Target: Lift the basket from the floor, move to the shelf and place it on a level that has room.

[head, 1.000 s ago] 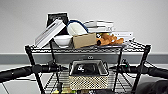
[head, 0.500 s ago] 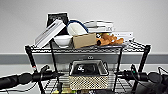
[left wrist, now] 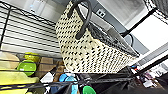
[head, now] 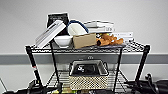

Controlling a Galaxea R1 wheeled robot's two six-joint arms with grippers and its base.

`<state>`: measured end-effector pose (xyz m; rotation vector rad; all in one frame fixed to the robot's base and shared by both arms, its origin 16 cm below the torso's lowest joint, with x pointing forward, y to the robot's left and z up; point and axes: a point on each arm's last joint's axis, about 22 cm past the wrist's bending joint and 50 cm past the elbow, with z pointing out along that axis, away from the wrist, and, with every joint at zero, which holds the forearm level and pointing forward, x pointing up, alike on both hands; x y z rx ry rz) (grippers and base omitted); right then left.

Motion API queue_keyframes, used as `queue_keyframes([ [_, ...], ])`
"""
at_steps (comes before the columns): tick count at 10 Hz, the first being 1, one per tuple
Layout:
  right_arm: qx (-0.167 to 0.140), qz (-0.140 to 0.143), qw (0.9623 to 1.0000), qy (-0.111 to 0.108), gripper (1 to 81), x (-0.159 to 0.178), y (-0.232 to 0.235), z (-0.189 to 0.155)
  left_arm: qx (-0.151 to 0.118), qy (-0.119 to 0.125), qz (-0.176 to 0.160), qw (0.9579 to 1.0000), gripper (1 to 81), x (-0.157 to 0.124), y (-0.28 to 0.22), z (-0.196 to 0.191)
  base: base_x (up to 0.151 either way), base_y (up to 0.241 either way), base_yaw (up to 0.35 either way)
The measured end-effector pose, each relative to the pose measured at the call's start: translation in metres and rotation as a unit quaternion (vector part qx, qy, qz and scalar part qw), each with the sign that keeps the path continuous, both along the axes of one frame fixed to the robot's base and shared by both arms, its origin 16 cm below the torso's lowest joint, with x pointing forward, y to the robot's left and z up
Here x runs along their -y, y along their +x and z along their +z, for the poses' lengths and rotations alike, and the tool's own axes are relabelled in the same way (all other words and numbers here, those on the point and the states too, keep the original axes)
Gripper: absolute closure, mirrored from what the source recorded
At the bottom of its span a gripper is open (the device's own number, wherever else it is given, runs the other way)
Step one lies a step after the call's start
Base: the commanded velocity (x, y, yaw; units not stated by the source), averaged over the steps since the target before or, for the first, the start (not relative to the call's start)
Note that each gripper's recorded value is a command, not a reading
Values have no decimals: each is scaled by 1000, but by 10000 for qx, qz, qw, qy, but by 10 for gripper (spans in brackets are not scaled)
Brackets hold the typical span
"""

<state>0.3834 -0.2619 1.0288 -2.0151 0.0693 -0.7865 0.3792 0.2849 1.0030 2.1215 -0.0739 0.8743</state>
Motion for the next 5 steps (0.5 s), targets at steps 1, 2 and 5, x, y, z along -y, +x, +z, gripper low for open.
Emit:
queue_keyframes([
  [1, -105, -90, 9999, -43, 10, 11, -17, -7, -88, -14, 29, 10000, 10, -3, -16, -6, 0, 0, 0],
  [2, -274, -172, 9994, -92, 10, 22, -31, -17, -280, -13, 44, 9996, 10, -5, -32, -18, 0, 0, 0],
  [5, -1312, 55, 9903, -458, 10, 43, -92, -70, -1709, 287, 76, 9848, 10, -31, -97, -79, 0, 0, 0],
])
